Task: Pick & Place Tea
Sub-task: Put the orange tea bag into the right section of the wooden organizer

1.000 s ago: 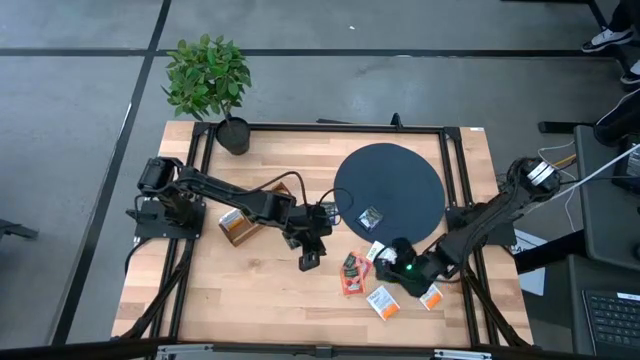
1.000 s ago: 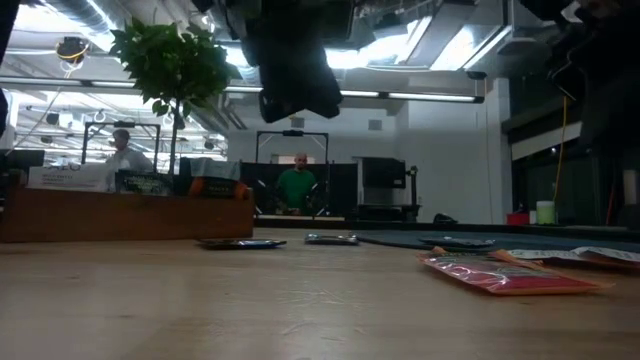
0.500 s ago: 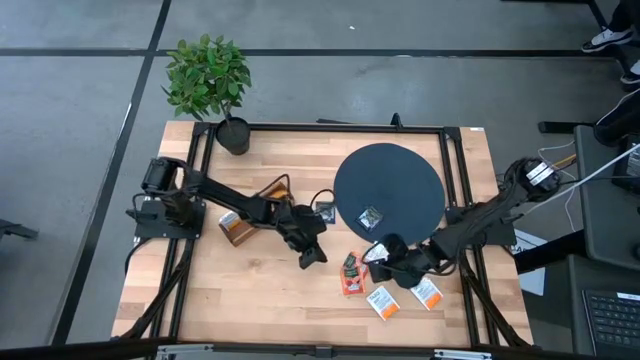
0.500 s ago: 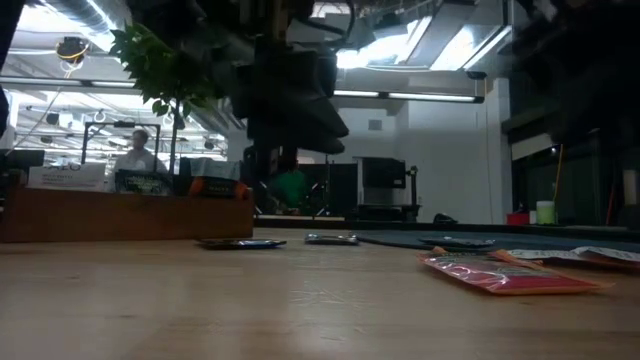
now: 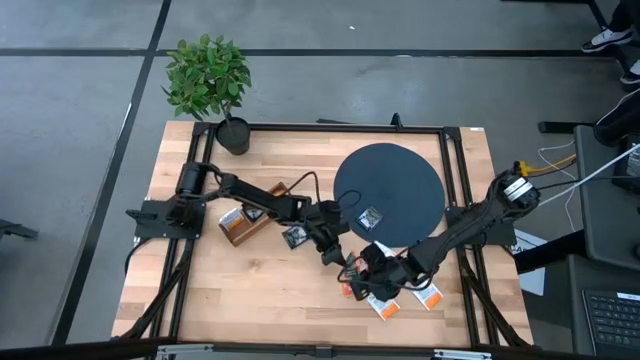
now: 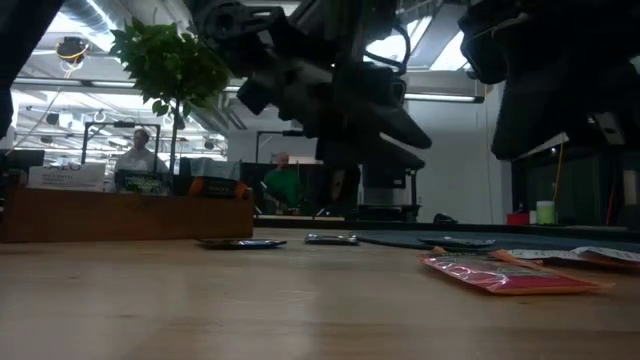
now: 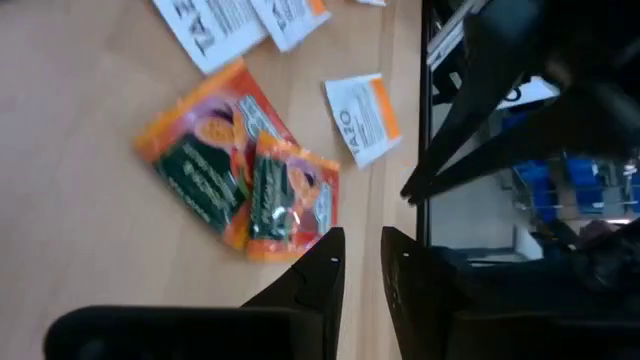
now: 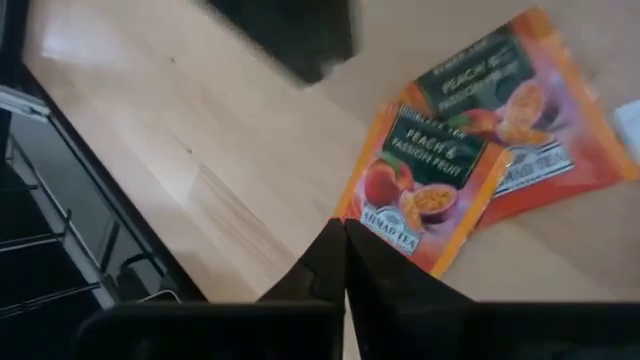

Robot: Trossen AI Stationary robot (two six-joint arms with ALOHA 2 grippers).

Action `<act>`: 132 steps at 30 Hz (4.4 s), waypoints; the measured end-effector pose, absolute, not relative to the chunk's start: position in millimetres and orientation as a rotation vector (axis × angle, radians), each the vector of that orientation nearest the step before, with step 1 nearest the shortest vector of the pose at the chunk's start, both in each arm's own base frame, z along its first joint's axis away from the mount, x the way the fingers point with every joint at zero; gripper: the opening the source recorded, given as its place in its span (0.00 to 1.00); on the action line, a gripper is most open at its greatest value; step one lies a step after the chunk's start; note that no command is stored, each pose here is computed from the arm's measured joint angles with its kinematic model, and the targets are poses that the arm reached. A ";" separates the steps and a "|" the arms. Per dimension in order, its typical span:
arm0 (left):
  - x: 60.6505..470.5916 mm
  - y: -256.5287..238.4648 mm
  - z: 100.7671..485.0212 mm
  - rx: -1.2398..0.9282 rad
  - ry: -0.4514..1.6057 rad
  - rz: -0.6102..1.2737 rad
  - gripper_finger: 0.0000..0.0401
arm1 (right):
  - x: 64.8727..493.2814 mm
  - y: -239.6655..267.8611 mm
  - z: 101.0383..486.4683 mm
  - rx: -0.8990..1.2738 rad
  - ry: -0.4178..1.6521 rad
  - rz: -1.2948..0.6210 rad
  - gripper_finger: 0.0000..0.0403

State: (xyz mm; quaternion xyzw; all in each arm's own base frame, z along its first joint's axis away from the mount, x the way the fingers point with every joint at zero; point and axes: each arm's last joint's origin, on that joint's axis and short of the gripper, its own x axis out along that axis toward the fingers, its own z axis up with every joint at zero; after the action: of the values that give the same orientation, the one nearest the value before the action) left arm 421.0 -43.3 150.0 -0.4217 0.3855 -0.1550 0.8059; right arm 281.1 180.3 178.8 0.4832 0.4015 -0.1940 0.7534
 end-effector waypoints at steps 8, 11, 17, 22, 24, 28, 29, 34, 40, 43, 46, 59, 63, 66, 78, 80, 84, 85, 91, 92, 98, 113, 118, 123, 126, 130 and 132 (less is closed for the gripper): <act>414.9 -41.2 140.3 -0.731 0.897 -0.347 0.18 | 279.1 201.6 160.1 0.911 0.927 -0.388 0.01; 414.2 -44.0 139.6 -0.670 0.892 -0.371 0.18 | 280.5 211.5 157.9 0.801 0.922 -0.340 0.02; 414.3 -49.7 139.4 -0.608 0.874 -0.357 0.18 | 283.9 219.3 158.9 0.708 0.918 -0.334 0.01; 418.1 -55.1 134.7 -0.588 0.839 -0.373 0.18 | 285.0 220.3 147.8 0.684 0.949 -0.346 0.02; 418.3 -56.5 134.7 -0.572 0.830 -0.352 0.18 | 285.4 220.7 142.8 0.673 0.958 -0.354 0.02; 417.5 -55.8 132.0 -0.527 0.837 -0.348 0.18 | 286.1 221.3 131.8 0.647 0.978 -0.371 0.01; 417.5 -55.8 132.2 -0.525 0.837 -0.350 0.18 | 286.1 221.3 129.7 0.642 0.982 -0.375 0.01; 417.5 -55.8 132.0 -0.518 0.835 -0.334 0.18 | 287.8 220.9 122.8 0.622 0.986 -0.386 0.02; 418.4 -55.8 128.0 -0.587 0.854 -0.297 0.18 | 291.0 216.7 121.9 0.563 0.977 -0.378 0.01; 419.7 -56.7 114.6 -0.679 0.918 -0.307 0.18 | 293.9 211.9 121.4 0.541 0.978 -0.383 0.01; 424.3 -61.4 107.5 -0.712 0.942 -0.341 0.18 | 296.7 207.1 121.0 0.538 0.980 -0.396 0.02; 433.0 -51.4 109.0 -0.725 0.935 -0.293 0.10 | 297.4 205.4 120.4 0.518 0.978 -0.394 0.03; 433.0 -50.0 109.0 -0.744 0.941 -0.289 0.02 | 297.8 205.7 120.5 0.523 0.975 -0.392 0.04; 432.5 -49.9 110.2 -0.750 0.944 -0.285 0.01 | 298.5 206.4 121.1 0.533 0.974 -0.386 0.04; 407.1 -43.9 144.3 -0.636 1.075 -0.230 0.01 | 301.3 210.4 125.2 0.705 0.978 -0.393 0.05; 398.4 -44.5 156.6 -0.577 1.101 -0.206 0.01 | 301.3 212.7 130.8 0.729 0.981 -0.374 0.05; 383.3 -42.7 181.8 -0.486 1.117 -0.151 0.01 | 307.5 217.4 144.0 0.751 0.957 -0.338 0.05; 381.5 -42.9 188.5 -0.475 1.100 -0.145 0.01 | 308.4 218.0 146.1 0.750 0.955 -0.335 0.05; 363.1 -40.9 226.1 -0.412 1.041 -0.060 0.01 | 313.1 221.7 155.4 0.768 0.934 -0.319 0.05; 361.3 -40.9 231.4 -0.412 1.024 -0.057 0.00 | 313.4 222.0 156.0 0.771 0.933 -0.318 0.05; 345.6 -40.8 254.1 -0.411 1.000 0.000 0.00 | 313.0 221.2 155.7 0.768 0.940 -0.325 0.05; 324.0 -43.6 269.0 -0.399 0.999 0.184 0.00 | 313.1 206.4 160.9 0.673 0.987 -0.334 0.05; 308.5 -36.2 263.7 -0.330 1.118 0.308 0.00 | 314.4 204.6 160.8 0.664 0.994 -0.324 0.05; 298.0 -24.9 277.8 -0.336 1.072 0.378 0.00 | 314.4 202.5 160.2 0.643 1.005 -0.327 0.05; 289.2 -18.8 291.3 -0.350 1.010 0.423 0.00 | 314.3 199.1 161.3 0.604 1.015 -0.320 0.05; 271.5 -8.2 308.1 -0.355 0.953 0.515 0.00 | 312.5 193.6 165.3 0.540 1.037 -0.308 0.05; 260.6 -2.5 314.4 -0.358 0.946 0.575 0.00 | 311.0 190.1 167.2 0.503 1.054 -0.307 0.05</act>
State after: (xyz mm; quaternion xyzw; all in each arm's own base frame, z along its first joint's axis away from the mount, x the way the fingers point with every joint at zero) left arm 260.6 -2.5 314.4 -0.1690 0.4466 0.2716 0.8356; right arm 311.0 190.1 167.2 0.2367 0.4954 -0.1444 0.8232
